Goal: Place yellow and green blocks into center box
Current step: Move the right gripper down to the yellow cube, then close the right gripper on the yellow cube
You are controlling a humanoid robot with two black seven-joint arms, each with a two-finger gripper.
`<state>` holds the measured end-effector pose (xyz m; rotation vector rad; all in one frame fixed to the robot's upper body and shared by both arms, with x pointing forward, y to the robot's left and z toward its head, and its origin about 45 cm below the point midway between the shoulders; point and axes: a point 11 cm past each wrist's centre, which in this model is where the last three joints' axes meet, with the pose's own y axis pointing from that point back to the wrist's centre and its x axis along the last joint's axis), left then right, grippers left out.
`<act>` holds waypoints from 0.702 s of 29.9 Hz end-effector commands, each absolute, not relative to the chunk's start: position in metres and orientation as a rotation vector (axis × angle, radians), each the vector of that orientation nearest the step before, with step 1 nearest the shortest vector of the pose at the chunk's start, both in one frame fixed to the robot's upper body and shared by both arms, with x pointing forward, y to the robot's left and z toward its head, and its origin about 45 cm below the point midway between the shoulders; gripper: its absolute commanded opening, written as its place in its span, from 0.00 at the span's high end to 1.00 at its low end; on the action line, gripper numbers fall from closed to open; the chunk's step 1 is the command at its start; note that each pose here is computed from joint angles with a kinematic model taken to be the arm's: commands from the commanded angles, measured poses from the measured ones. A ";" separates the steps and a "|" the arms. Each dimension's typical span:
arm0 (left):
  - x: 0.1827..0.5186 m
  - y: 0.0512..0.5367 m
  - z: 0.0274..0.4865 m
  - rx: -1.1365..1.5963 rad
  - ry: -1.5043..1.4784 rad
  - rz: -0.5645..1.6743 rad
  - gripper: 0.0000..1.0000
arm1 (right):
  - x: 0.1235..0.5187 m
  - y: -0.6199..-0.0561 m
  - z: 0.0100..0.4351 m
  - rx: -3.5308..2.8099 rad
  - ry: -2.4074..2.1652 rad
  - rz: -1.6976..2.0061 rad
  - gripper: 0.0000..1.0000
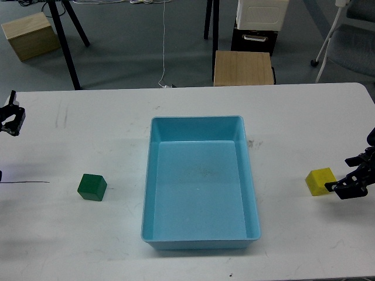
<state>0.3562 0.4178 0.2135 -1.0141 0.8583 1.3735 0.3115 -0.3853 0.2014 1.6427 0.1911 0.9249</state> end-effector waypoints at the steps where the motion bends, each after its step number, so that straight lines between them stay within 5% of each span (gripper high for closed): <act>1: 0.356 0.416 0.214 -0.994 0.847 1.366 0.00 | 0.318 -0.381 0.198 1.656 0.166 0.933 0.00; 21: 0.354 0.413 0.207 -0.983 0.852 1.372 0.00 | 0.313 -0.384 0.183 1.675 0.171 0.894 0.00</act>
